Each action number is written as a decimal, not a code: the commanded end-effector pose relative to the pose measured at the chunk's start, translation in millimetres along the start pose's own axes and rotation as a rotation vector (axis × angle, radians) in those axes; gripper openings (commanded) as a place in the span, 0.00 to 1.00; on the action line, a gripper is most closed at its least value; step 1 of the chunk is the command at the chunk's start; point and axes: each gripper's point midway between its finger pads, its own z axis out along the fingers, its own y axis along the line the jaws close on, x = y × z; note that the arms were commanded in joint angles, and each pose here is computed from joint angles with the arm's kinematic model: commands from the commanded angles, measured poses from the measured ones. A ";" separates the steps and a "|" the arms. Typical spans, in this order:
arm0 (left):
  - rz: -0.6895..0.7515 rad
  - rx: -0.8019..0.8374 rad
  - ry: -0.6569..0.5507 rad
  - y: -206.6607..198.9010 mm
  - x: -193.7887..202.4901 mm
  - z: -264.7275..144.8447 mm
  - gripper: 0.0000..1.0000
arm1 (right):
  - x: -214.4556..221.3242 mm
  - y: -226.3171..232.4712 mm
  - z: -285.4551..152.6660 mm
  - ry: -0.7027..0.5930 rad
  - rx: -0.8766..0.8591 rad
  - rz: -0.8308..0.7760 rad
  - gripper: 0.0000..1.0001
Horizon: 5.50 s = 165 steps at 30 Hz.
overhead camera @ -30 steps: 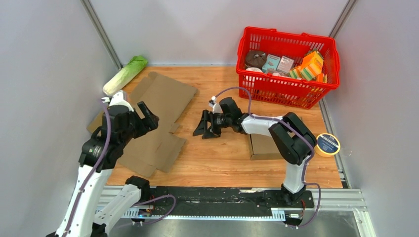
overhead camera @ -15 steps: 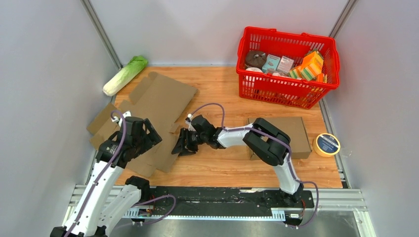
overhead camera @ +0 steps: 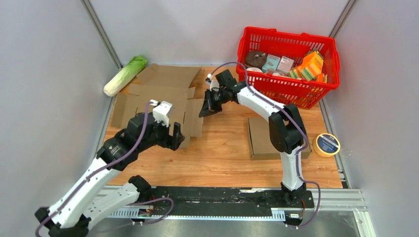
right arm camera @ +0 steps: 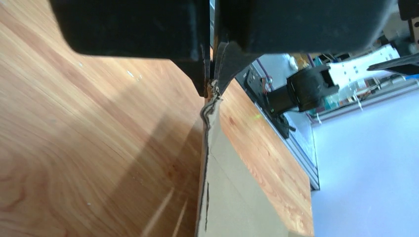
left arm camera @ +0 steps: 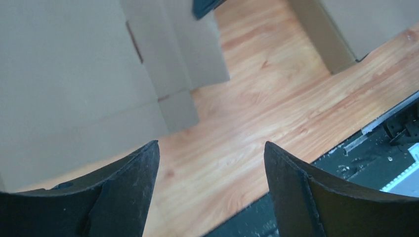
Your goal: Fold the paper box
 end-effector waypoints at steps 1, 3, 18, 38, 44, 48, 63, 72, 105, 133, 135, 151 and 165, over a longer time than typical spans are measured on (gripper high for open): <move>0.337 -0.018 -0.169 -29.9 -75.1 18.4 0.82 | 13.5 28.0 -47.7 0.113 -0.073 -0.105 0.00; 0.433 -0.061 -0.124 -46.1 -93.1 32.2 0.78 | 9.3 34.7 -57.8 0.095 -0.066 -0.060 0.00; 0.421 -0.258 0.012 -65.9 -73.5 101.9 0.73 | 5.1 50.0 -98.5 -0.086 0.001 0.213 0.00; 0.407 -0.353 0.110 -62.7 -53.5 116.3 0.01 | 0.4 59.8 -118.9 -0.255 -0.030 0.292 0.14; 0.301 -0.302 0.068 -71.9 -71.0 90.0 0.00 | 3.2 71.2 -160.6 -0.334 -0.026 0.007 0.91; 0.089 -0.260 0.079 -69.8 -86.5 59.6 0.00 | 27.3 96.3 -204.2 -0.417 -0.052 -0.292 1.00; -0.794 -0.324 -0.311 -16.8 -230.1 -65.8 0.00 | 71.7 151.1 -158.8 -0.838 0.143 -0.613 1.00; -1.029 -0.264 -0.333 -16.9 -239.6 -67.0 0.00 | 45.6 156.2 -148.7 -0.949 0.311 -0.677 1.00; -1.281 -0.292 -0.465 -0.1 -255.3 -81.5 0.00 | 94.9 186.5 -118.4 -1.033 0.287 -0.853 1.00; -0.634 0.006 -0.697 -31.8 -299.8 -133.5 0.77 | 40.0 162.3 -182.2 -0.720 0.175 -1.015 0.00; -0.365 0.112 -0.733 -55.5 -309.3 -146.0 0.77 | 41.3 163.6 -200.8 -0.608 0.181 -1.048 0.00; 0.142 0.591 -0.749 -145.4 -275.7 -238.6 0.68 | 121.8 229.5 -298.3 -0.220 -0.311 -1.012 0.00; 0.045 0.424 -0.760 -114.8 -269.8 -242.9 0.65 | 69.5 155.6 -235.9 -0.133 -0.178 -0.781 0.00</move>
